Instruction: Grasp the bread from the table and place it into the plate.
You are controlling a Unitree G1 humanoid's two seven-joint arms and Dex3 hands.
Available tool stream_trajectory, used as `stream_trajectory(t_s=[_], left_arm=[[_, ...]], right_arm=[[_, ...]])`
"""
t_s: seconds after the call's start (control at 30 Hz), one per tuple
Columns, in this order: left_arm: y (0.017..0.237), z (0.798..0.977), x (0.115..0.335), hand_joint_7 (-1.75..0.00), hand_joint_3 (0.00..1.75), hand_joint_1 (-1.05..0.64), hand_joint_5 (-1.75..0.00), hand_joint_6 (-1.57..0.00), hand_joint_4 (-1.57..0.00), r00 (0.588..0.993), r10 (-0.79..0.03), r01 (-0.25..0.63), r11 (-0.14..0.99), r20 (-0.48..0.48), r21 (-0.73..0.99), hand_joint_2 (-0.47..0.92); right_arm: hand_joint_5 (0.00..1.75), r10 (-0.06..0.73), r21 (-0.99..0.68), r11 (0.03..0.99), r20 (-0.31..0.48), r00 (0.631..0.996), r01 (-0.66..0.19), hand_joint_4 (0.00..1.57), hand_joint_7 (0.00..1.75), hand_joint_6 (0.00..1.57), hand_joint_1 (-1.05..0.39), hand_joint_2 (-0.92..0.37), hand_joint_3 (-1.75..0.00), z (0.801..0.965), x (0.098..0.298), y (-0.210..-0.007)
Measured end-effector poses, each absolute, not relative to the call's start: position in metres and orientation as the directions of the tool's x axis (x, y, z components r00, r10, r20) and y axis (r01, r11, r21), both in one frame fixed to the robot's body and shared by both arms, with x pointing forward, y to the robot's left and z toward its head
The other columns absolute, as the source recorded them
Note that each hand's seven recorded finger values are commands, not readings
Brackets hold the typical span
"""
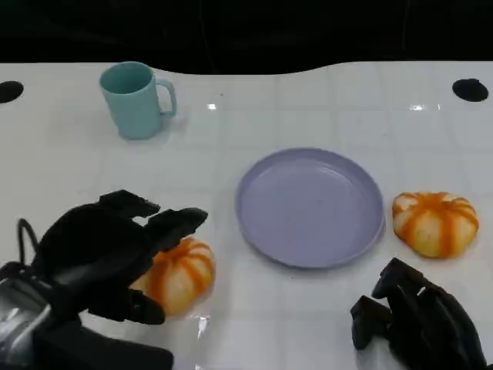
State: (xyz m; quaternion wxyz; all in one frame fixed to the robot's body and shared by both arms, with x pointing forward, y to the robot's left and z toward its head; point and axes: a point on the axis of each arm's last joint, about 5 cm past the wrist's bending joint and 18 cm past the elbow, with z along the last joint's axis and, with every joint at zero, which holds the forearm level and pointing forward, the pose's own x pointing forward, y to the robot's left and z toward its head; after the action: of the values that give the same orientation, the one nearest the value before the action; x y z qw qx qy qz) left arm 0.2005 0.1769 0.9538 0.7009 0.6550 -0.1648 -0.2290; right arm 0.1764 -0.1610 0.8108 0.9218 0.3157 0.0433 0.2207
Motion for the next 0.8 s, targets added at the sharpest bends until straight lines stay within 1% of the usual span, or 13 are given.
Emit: stream_trajectory(t_s=[0.17, 0.3, 0.47, 0.5, 0.53, 0.57, 0.6, 0.63, 0.67, 0.7, 0.73, 0.77, 0.8], left_arm=[[0.167, 0.938, 0.214, 0.00, 0.00, -0.77, -0.11, -0.24, -0.32, 0.848, -0.498, 0.182, -0.047, -0.181, 0.982, 0.87], [0.163, 0.924, 0.226, 0.00, 0.00, -0.77, -0.09, -0.21, -0.34, 0.841, -0.467, 0.266, -0.079, -0.271, 0.961, 0.87], [0.158, 0.903, 0.242, 0.00, 0.01, -0.74, -0.07, -0.17, -0.33, 0.822, -0.431, 0.363, -0.107, -0.372, 0.926, 0.89], [0.158, 0.900, 0.245, -0.02, 0.06, -0.59, -0.11, -0.22, -0.42, 0.820, -0.429, 0.370, -0.109, -0.379, 0.923, 0.91], [0.156, 0.898, 0.249, -0.03, 0.08, -0.53, -0.13, -0.25, -0.48, 0.821, -0.431, 0.368, -0.105, -0.375, 0.924, 0.91], [0.156, 0.894, 0.252, -0.04, 0.15, -0.44, -0.31, -0.35, -0.57, 0.822, -0.435, 0.361, -0.101, -0.368, 0.927, 0.92], [0.156, 0.890, 0.255, -0.05, 0.29, -0.36, -0.71, -0.56, -0.59, 0.827, -0.444, 0.345, -0.084, -0.345, 0.935, 0.92], [0.157, 0.886, 0.258, -0.07, 0.38, -0.32, -0.86, -0.70, -0.62, 0.832, -0.459, 0.321, -0.063, -0.313, 0.945, 0.92], [0.159, 0.881, 0.260, -0.07, 0.43, -0.31, -0.93, -0.77, -0.63, 0.838, -0.470, 0.295, -0.036, -0.277, 0.955, 0.92], [0.160, 0.876, 0.260, -0.17, 0.57, -0.30, -1.09, -0.95, -0.71, 0.842, -0.481, 0.270, -0.014, -0.243, 0.963, 0.89], [0.161, 0.871, 0.260, -0.43, 0.79, -0.30, -1.36, -1.02, -0.73, 0.846, -0.490, 0.248, 0.007, -0.213, 0.969, 0.82], [0.162, 0.867, 0.260, -0.76, 0.90, -0.29, -1.55, -0.94, -0.71, 0.850, -0.495, 0.223, 0.033, -0.178, 0.974, 0.78], [0.163, 0.863, 0.261, -1.14, 0.97, -0.29, -1.66, -0.81, -0.72, 0.855, -0.499, 0.199, 0.060, -0.143, 0.978, 0.75]], right_arm=[[1.69, 0.439, 0.608, 0.698, 0.053, 0.897, -0.378, 0.79, 1.41, 0.70, -0.57, -0.92, -0.23, 0.811, 0.175, -0.161], [1.70, 0.442, 0.609, 0.696, 0.052, 0.896, -0.379, 0.79, 1.42, 0.71, -0.58, -0.92, -0.22, 0.812, 0.174, -0.161], [1.70, 0.444, 0.614, 0.693, 0.048, 0.895, -0.378, 0.79, 1.41, 0.70, -0.57, -0.92, -0.21, 0.813, 0.173, -0.161], [1.70, 0.445, 0.615, 0.693, 0.047, 0.894, -0.377, 0.79, 1.41, 0.70, -0.57, -0.92, -0.22, 0.813, 0.173, -0.161], [1.70, 0.445, 0.616, 0.693, 0.045, 0.894, -0.376, 0.79, 1.41, 0.70, -0.57, -0.92, -0.22, 0.813, 0.173, -0.161], [1.70, 0.446, 0.616, 0.692, 0.043, 0.894, -0.375, 0.79, 1.41, 0.70, -0.57, -0.92, -0.22, 0.813, 0.173, -0.161], [1.69, 0.446, 0.616, 0.692, 0.044, 0.894, -0.376, 0.79, 1.41, 0.70, -0.57, -0.92, -0.22, 0.813, 0.173, -0.161], [1.69, 0.445, 0.616, 0.693, 0.042, 0.894, -0.374, 0.79, 1.41, 0.70, -0.57, -0.92, -0.22, 0.813, 0.172, -0.161], [1.70, 0.446, 0.615, 0.693, 0.043, 0.894, -0.375, 0.79, 1.41, 0.70, -0.57, -0.92, -0.22, 0.813, 0.172, -0.161], [1.70, 0.445, 0.615, 0.694, 0.042, 0.895, -0.374, 0.79, 1.41, 0.70, -0.57, -0.92, -0.22, 0.813, 0.172, -0.161], [1.69, 0.444, 0.615, 0.695, 0.041, 0.895, -0.373, 0.79, 1.41, 0.70, -0.57, -0.92, -0.21, 0.813, 0.171, -0.161], [1.69, 0.444, 0.615, 0.695, 0.040, 0.895, -0.372, 0.79, 1.41, 0.70, -0.57, -0.92, -0.21, 0.813, 0.171, -0.161], [1.69, 0.444, 0.615, 0.695, 0.039, 0.895, -0.372, 0.79, 1.40, 0.70, -0.57, -0.92, -0.21, 0.813, 0.171, -0.161]])
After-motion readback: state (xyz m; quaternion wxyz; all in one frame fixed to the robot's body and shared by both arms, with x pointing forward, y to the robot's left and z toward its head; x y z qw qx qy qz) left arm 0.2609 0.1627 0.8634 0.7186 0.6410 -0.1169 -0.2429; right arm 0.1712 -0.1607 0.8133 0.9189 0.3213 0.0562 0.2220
